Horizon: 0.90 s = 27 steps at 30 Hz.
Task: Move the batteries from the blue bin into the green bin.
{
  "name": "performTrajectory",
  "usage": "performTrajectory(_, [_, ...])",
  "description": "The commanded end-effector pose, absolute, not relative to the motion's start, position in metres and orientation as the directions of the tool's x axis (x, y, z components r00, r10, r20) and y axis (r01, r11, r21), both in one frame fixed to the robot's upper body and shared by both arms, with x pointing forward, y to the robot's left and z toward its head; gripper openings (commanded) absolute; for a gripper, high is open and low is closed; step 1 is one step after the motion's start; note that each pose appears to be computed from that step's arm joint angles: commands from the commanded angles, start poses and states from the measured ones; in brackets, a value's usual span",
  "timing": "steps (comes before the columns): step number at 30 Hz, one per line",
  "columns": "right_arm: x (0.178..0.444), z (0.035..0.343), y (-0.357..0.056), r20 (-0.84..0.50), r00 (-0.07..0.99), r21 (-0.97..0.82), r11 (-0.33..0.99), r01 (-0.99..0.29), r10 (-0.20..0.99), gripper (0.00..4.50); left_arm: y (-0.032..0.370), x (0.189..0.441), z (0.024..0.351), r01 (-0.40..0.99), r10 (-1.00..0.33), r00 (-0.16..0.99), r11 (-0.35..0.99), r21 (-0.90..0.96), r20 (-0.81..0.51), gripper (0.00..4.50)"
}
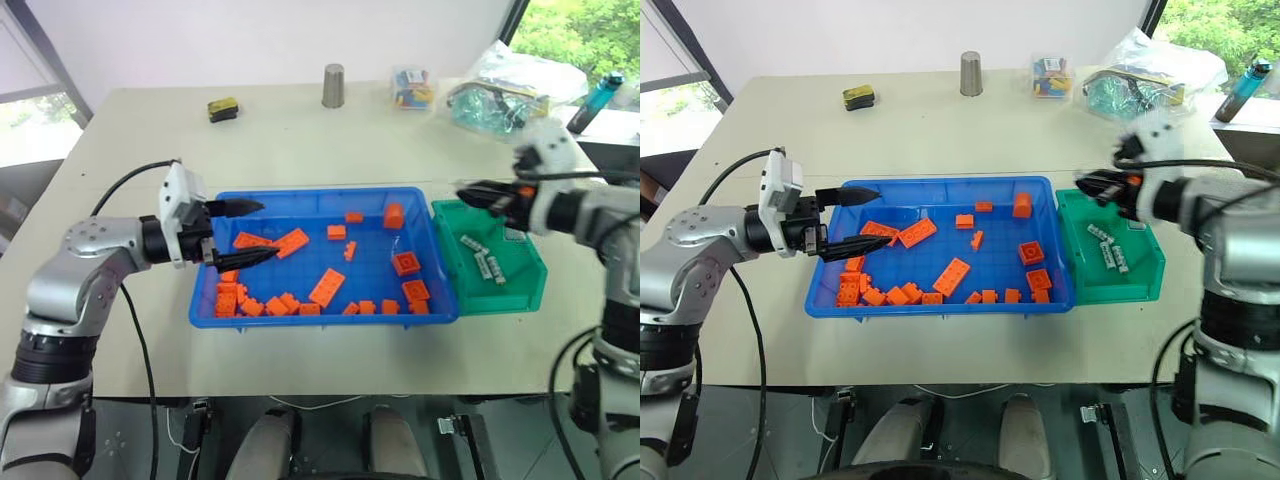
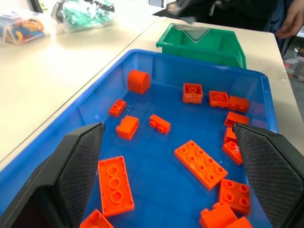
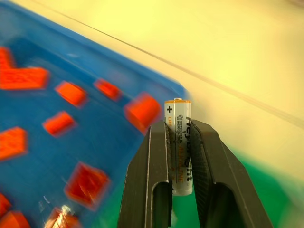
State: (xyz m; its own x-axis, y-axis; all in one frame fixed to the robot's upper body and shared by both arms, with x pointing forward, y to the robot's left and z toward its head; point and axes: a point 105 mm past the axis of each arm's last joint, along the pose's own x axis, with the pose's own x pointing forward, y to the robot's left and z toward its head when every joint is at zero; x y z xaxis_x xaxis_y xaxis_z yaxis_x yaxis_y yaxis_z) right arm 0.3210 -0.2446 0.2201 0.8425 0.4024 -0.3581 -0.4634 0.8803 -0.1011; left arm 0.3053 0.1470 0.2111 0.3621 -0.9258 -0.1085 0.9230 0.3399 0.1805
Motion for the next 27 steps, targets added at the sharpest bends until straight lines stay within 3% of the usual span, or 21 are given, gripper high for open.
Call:
performTrajectory(1, [0.31, 0.223, -0.247, -0.331, 0.867, -0.114, 0.896, -0.43, 0.373, 0.04, 0.145, 0.309, 0.223, 0.92, -0.934, 0.348, 0.324, 0.219, -0.082, 4.5])
performTrajectory(2, [0.309, 0.219, -0.247, -0.336, 0.867, -0.106, 0.9, -0.423, 0.368, 0.04, 0.144, 0.31, 0.224, 0.921, -0.935, 0.347, 0.324, 0.217, -0.075, 4.5])
performTrajectory(9, [0.315, 0.202, -0.27, -0.324, 0.913, -0.108, 0.949, -0.298, 0.25, 3.45, 0.142, 0.316, 0.229, 0.92, -0.936, 0.349, 0.334, 0.205, -0.041, 4.5])
performTrajectory(13, [0.305, 0.214, -0.284, -0.22, 0.923, -0.088, 0.936, -0.341, 0.315, 3.45, 0.149, 0.317, 0.23, 0.912, -0.924, 0.381, 0.371, 0.177, -0.023, 4.5])
performTrajectory(17, [0.275, 0.226, -0.303, -0.145, 0.883, -0.082, 0.884, -0.46, 0.446, 3.45, 0.177, 0.316, 0.229, 0.893, -0.899, 0.435, 0.424, 0.149, -0.052, 4.5])
performTrajectory(22, [0.247, 0.228, -0.331, -0.208, 0.831, -0.055, 0.842, -0.536, 0.516, 3.45, 0.214, 0.309, 0.229, 0.881, -0.874, 0.47, 0.458, 0.113, -0.124, 4.5])
performTrajectory(27, [0.238, 0.222, -0.35, -0.294, 0.804, -0.061, 0.829, -0.556, 0.518, 3.45, 0.236, 0.307, 0.227, 0.86, -0.84, 0.51, 0.493, 0.131, -0.183, 4.5])
